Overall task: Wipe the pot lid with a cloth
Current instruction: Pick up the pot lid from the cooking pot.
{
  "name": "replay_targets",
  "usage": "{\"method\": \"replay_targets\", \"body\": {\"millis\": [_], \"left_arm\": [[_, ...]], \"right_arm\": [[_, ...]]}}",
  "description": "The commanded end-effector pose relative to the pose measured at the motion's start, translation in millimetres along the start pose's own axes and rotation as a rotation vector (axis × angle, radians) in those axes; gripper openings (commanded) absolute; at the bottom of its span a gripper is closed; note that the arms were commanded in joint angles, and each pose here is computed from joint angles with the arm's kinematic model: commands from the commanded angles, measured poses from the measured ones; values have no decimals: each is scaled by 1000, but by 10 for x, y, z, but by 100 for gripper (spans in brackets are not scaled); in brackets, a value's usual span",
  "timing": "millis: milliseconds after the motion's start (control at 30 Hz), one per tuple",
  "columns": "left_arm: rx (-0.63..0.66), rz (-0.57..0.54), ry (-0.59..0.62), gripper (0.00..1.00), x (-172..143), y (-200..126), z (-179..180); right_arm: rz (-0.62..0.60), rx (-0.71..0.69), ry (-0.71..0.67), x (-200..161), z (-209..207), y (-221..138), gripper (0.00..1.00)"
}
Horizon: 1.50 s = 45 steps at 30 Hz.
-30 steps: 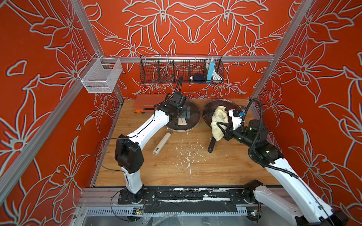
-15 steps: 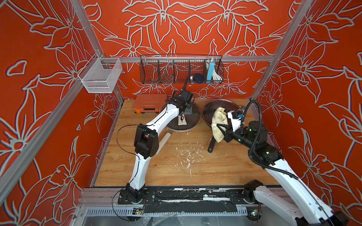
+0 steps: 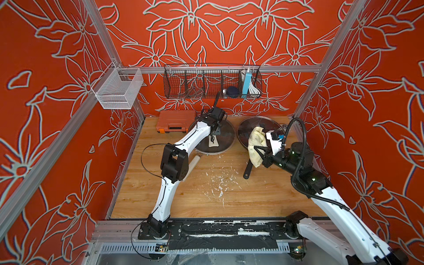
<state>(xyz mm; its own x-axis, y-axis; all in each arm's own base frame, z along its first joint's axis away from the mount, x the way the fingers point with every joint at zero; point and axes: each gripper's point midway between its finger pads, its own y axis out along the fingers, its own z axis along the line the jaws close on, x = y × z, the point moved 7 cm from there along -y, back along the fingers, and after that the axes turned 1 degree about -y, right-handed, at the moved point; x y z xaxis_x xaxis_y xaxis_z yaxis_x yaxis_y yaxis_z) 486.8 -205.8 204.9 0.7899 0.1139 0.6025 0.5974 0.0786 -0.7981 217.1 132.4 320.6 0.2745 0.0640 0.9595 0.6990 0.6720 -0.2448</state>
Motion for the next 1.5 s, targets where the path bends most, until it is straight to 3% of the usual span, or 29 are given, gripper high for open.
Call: {"method": "replay_targets", "body": {"millis": [0, 233, 433, 667, 833, 967, 1467], "left_arm": [[35, 50, -2, 54, -112, 140, 40], [-6, 104, -9, 54, -194, 146, -4], [2, 162, -19, 48, -311, 208, -12], [-15, 169, -12, 45, -338, 110, -52], [-19, 183, -23, 28, -361, 126, -60], [-39, 181, -34, 0, -340, 84, -75], [-123, -40, -52, 0, 127, -548, -17]], "right_arm": [[-5, -11, -27, -8, 10, -30, 0], [-3, -17, -24, -14, 1, -22, 0], [-2, -18, -25, -13, 0, -20, 0], [0, -17, -21, -29, -6, -3, 0], [5, -22, -19, -36, -13, 6, 0], [2, -24, -18, -25, -18, 10, 0], [8, -28, -14, -39, -28, 26, 0]]}}
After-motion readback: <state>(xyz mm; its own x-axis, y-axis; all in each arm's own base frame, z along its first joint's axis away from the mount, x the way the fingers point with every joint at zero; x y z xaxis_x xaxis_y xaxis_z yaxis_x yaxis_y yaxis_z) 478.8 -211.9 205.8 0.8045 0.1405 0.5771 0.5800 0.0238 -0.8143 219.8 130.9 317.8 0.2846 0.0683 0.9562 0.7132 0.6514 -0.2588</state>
